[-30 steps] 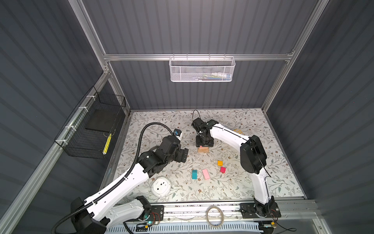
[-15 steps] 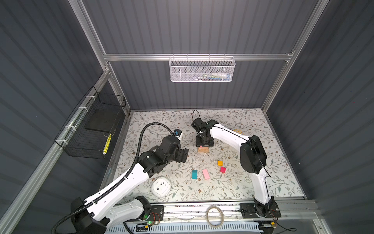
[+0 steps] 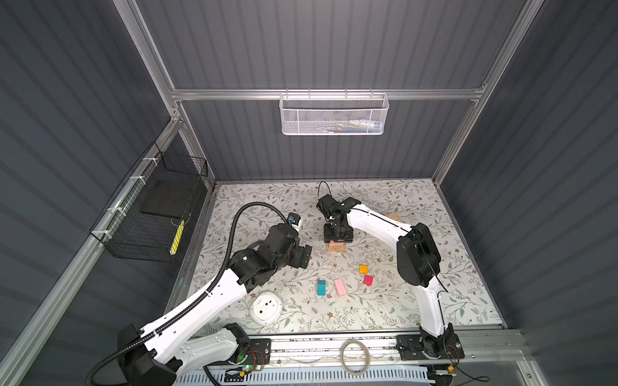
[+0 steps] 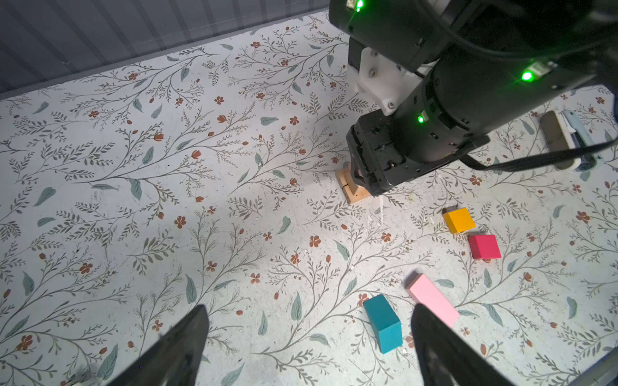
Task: Build the wood block tower
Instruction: 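Lower the held pink block onto the wooden stack with the right gripper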
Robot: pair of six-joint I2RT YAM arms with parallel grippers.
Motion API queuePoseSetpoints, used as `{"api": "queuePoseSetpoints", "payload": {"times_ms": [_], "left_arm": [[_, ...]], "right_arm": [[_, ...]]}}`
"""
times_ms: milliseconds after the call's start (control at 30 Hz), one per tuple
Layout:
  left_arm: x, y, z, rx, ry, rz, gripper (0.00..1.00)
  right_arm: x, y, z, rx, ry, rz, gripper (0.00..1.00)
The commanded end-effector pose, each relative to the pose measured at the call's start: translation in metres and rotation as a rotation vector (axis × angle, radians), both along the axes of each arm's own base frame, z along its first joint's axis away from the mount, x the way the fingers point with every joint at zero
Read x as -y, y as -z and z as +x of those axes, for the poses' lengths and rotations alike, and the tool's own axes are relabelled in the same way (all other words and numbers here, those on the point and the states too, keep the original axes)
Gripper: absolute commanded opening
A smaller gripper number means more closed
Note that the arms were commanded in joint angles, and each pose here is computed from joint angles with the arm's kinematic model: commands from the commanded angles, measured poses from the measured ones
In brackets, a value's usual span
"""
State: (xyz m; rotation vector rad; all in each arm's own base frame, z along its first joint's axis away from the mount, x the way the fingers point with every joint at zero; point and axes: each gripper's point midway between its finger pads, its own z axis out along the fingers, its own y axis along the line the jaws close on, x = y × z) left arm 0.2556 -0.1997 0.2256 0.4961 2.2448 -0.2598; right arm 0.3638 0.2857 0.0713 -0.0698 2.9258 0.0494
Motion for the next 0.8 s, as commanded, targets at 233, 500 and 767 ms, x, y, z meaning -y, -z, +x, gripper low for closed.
{"api": "queuePoseSetpoints", "payload": {"times_ms": [233, 500, 767], "left_arm": [[0.0007, 0.0085, -0.0011, -0.026, 0.005, 0.006, 0.94], [0.0007, 0.0090, -0.0012, -0.027, 0.006, 0.007, 0.94], [0.0006, 0.0095, -0.0009, -0.028, 0.005, 0.007, 0.94]], "right_arm": [[0.0051, 0.0147, -0.0087, -0.045, 0.002, -0.044, 0.61], [0.0056, 0.0145, -0.0085, -0.044, 0.002, -0.047, 0.64], [0.0059, 0.0136, -0.0074, -0.038, 0.004, -0.049, 0.72]]}}
